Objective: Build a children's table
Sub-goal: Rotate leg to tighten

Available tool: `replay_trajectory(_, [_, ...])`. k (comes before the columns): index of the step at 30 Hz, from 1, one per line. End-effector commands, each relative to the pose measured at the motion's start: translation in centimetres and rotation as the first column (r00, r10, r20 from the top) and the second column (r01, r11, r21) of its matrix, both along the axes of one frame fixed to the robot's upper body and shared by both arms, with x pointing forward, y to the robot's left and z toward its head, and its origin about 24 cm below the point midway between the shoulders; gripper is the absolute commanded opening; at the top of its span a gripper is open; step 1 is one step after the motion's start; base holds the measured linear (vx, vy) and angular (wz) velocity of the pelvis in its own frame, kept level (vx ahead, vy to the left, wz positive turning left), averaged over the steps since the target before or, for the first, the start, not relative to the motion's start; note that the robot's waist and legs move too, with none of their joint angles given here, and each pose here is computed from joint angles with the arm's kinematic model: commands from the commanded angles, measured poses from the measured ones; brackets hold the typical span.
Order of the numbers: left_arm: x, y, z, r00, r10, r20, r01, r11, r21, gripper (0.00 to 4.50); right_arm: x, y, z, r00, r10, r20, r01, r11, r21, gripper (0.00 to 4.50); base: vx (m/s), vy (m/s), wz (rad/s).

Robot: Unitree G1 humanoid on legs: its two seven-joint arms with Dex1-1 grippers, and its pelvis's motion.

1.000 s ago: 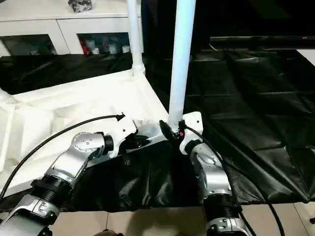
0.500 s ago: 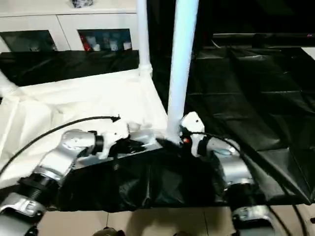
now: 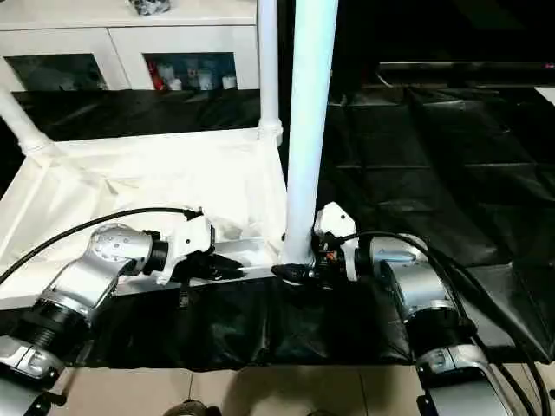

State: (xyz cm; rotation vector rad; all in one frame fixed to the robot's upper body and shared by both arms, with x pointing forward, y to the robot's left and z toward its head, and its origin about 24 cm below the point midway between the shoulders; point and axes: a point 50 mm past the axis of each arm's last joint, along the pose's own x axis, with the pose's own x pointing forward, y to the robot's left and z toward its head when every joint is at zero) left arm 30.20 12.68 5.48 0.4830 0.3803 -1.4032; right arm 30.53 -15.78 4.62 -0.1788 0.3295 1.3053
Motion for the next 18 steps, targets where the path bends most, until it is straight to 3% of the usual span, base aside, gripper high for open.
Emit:
replay_trajectory(1, [0.3,0.2,0.0,1.0,0.0,-0.006,0.0,1.0,0.031,0.0,-0.4,0.8,-0.6,0.997,0.069,-0.041,-0.07,0.998,-0.009,2.96,0.0,0.0,0.0])
replay_trajectory(11, [0.4,-0.5,-0.3,0.999,0.035,-0.031,-0.034,0.999,0.012,0.0,-1.0,0.9,-1.1,0.999,0.016,-0.044,-0.015,1.0,0.025,2.7,0.0,0.0,0.0])
replay_trajectory(15, [1.2,-3.3,-0.5,0.984,0.178,-0.024,-0.179,0.983,-0.047,0.0,-1.1,2.0,-2.5,0.95,-0.311,-0.041,0.313,0.944,0.1,2.7,0.0,0.0,0.0])
replay_trajectory(18, [1.5,-4.7,-0.6,0.974,0.226,-0.021,-0.227,0.972,-0.065,0.0,-1.0,3.0,-3.0,0.901,-0.428,-0.072,0.434,0.891,0.135,2.7,0.0,0.0,0.0])
